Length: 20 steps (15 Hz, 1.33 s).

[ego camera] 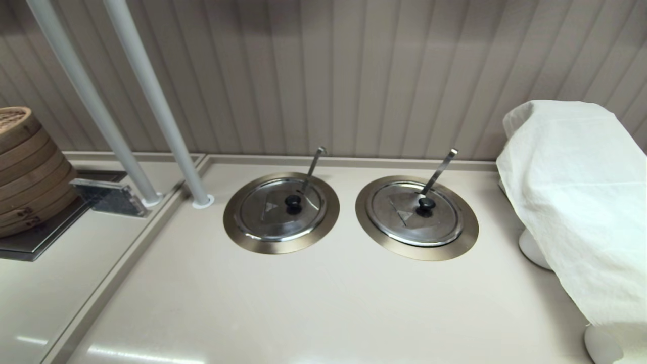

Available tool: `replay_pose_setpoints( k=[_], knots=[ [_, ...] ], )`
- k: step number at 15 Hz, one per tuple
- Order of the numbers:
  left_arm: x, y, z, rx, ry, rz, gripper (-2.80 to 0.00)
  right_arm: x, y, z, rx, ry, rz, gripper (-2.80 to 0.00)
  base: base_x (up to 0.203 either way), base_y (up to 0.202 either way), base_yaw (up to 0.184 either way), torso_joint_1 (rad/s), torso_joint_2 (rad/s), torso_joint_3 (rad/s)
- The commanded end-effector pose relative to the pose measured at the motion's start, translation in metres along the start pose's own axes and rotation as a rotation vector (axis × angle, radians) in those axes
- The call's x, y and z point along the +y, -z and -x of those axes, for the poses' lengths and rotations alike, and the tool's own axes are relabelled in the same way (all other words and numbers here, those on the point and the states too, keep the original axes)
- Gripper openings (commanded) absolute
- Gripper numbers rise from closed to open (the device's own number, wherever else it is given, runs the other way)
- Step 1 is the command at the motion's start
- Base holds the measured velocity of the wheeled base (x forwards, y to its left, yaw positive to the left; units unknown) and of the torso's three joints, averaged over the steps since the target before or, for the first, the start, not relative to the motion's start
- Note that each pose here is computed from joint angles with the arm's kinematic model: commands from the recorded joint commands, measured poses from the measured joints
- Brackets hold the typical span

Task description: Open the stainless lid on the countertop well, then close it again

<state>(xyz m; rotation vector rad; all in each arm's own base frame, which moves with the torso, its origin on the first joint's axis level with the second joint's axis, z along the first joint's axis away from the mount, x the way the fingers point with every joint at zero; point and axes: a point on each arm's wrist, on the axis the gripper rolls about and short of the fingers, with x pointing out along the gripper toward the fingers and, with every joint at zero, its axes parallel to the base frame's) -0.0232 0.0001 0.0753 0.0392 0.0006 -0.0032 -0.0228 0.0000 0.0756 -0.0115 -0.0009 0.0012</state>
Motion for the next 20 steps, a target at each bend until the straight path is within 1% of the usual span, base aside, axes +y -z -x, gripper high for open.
replay_pose_setpoints(
  k=[1,4,20],
  knots=[
    [0.0,0.0,-0.0003,0.004,0.0,0.004,-2.8,0.0,0.0,-0.0001,0.001,0.0,0.0,-2.8,0.0,0.0,0.0,0.0,0.0,0.0],
    [0.0,0.0,-0.0003,0.004,0.0,0.021,-2.8,0.0,0.0,-0.0001,0.001,0.0,0.0,-2.8,0.0,0.0,0.0,0.0,0.0,0.0],
    [0.0,0.0,-0.0003,0.004,0.0,0.021,-2.8,0.0,0.0,-0.0001,0.001,0.0,-0.001,-2.8,0.0,0.0,0.0,0.0,0.0,0.0]
  ],
)
